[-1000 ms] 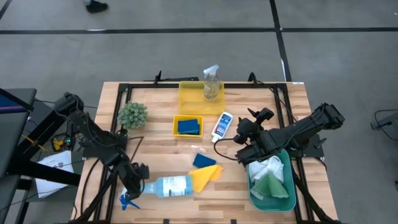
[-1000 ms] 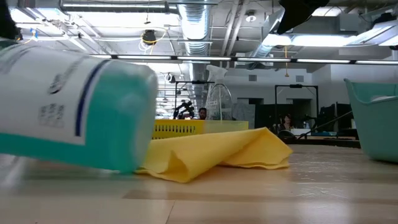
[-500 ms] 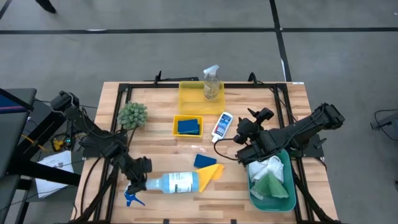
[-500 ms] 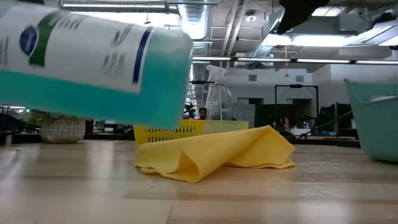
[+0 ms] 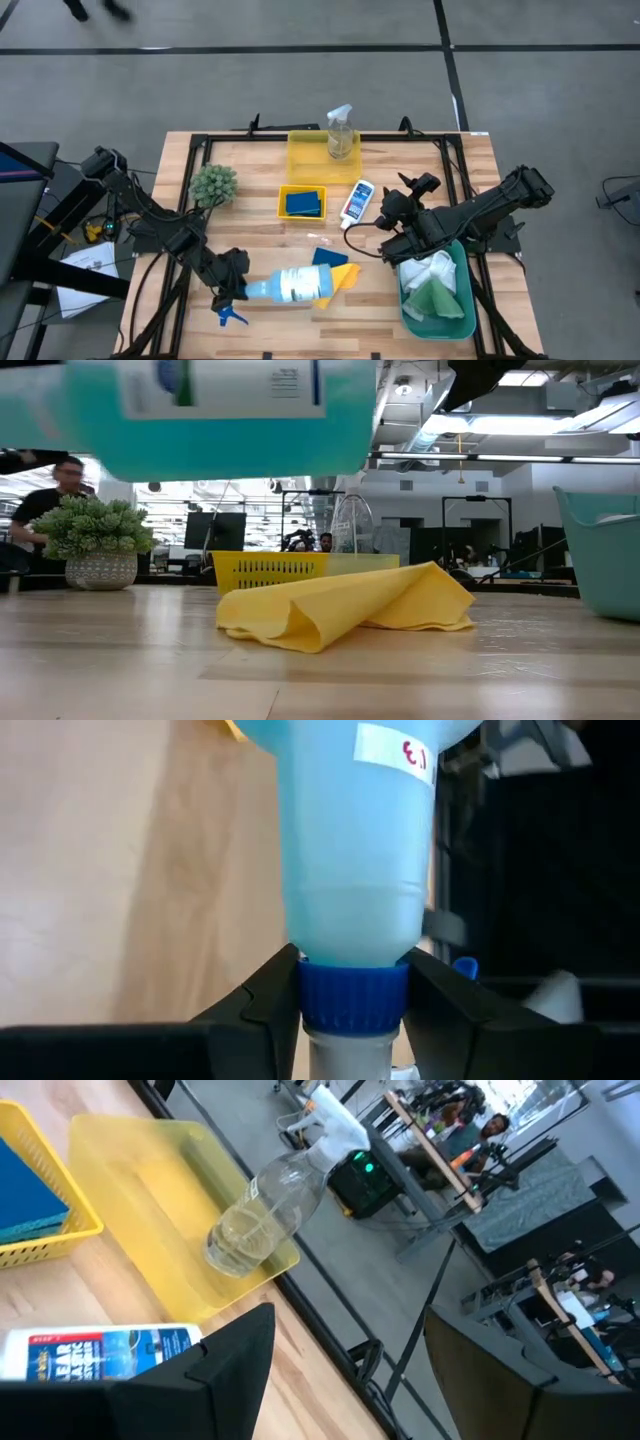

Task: Pick & Place Kitchen Items
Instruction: Put the blue bottle into the top yellow bin

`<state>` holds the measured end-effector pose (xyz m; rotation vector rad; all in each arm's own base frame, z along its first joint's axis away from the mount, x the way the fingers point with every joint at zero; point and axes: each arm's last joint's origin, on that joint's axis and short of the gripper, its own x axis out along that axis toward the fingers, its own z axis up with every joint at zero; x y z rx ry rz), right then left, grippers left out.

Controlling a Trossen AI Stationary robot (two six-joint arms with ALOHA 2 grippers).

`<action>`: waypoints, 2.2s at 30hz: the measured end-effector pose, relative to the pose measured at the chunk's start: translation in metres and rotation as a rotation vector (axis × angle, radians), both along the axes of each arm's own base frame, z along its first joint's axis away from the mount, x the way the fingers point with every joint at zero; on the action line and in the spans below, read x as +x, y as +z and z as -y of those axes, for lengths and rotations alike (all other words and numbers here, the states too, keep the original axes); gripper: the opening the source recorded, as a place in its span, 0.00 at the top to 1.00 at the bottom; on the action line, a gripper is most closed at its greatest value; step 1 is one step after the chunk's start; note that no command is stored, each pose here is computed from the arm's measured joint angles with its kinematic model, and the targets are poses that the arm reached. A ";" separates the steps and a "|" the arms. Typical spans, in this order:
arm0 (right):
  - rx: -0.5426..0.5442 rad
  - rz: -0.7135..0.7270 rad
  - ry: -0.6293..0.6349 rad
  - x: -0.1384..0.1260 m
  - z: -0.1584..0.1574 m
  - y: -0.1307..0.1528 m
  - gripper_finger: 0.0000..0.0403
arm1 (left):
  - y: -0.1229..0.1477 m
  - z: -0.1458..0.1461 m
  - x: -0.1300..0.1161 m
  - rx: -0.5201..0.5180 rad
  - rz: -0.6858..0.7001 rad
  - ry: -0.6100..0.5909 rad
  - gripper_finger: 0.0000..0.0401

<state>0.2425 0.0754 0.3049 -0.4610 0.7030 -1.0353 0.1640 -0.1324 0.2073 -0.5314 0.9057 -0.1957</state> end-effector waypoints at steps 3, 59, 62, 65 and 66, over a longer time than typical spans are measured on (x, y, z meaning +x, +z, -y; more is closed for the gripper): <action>-0.003 0.003 0.001 0.000 0.000 0.000 0.38 | 0.000 -0.002 0.001 0.047 0.039 0.047 0.67; 0.022 0.318 0.180 -0.048 -0.027 0.038 0.38 | 0.045 -0.037 0.034 1.641 0.214 -0.251 0.67; 0.028 0.329 0.178 -0.048 -0.027 0.038 0.38 | 0.059 -0.041 0.039 1.721 0.187 -0.268 0.67; 0.034 0.340 0.174 -0.048 -0.027 0.037 0.38 | 0.071 -0.044 0.045 1.805 0.161 -0.293 0.67; 0.036 0.341 0.174 -0.048 -0.027 0.037 0.38 | 0.075 -0.045 0.047 1.842 0.146 -0.300 0.67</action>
